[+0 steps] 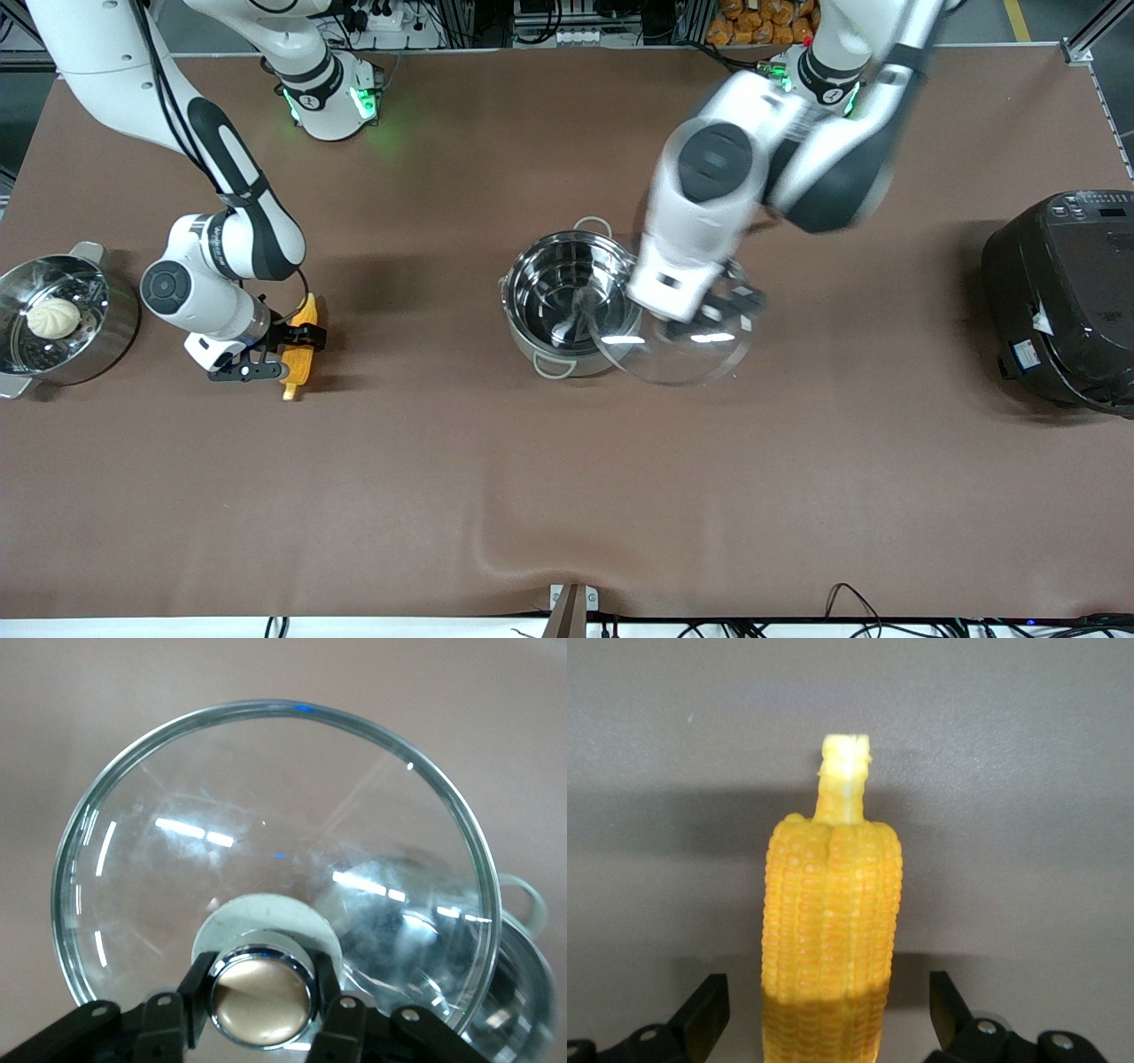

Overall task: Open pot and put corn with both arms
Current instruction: 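Lift the glass lid off the pot with the left gripper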

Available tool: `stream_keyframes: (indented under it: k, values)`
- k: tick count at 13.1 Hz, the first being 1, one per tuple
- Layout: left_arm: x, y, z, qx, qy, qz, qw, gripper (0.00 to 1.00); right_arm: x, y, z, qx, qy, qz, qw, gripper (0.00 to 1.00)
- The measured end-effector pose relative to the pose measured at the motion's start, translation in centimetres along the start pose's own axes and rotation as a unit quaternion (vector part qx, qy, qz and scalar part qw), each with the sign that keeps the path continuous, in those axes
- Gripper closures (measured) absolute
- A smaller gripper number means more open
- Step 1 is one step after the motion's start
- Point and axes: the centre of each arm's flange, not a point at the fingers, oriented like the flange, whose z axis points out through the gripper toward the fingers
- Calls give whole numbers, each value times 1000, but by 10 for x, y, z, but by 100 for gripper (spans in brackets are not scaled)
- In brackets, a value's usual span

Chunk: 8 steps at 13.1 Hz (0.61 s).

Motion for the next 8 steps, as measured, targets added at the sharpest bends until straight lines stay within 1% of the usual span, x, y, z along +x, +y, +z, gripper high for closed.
stream_keyframes:
  k: [1, 2, 3, 4, 5, 6, 7, 8]
  values:
    - [27, -28, 10, 6, -9, 7, 1000, 51, 0, 0, 1, 0, -1, 0, 1000, 0]
    - [52, -58, 22, 11, -19, 15, 1000, 51, 0, 0, 2, 0, -1, 0, 1000, 6]
    - [71, -85, 35, 12, -26, 24, 999, 51, 0, 0, 1, 0, -1, 1, 1000, 7]
    - [85, -108, 49, 8, -25, 32, 999, 51, 0, 0, 1, 0, -1, 1, 1000, 17]
    - [92, -124, 67, 5, -20, 39, 999, 51, 0, 1, 1, 0, -1, 1, 1000, 30]
    - [95, -138, 88, 2, -13, 48, 999, 51, 0, 1, 1, 0, -1, 1, 1000, 40]
    - [95, -151, 113, -1, -8, 56, 998, 51, 1, 1, 1, 0, 0, 1, 1000, 52]
    - [94, -165, 140, -3, -5, 61, 998, 51, 1, 1, 1, 0, 0, 1, 1000, 55]
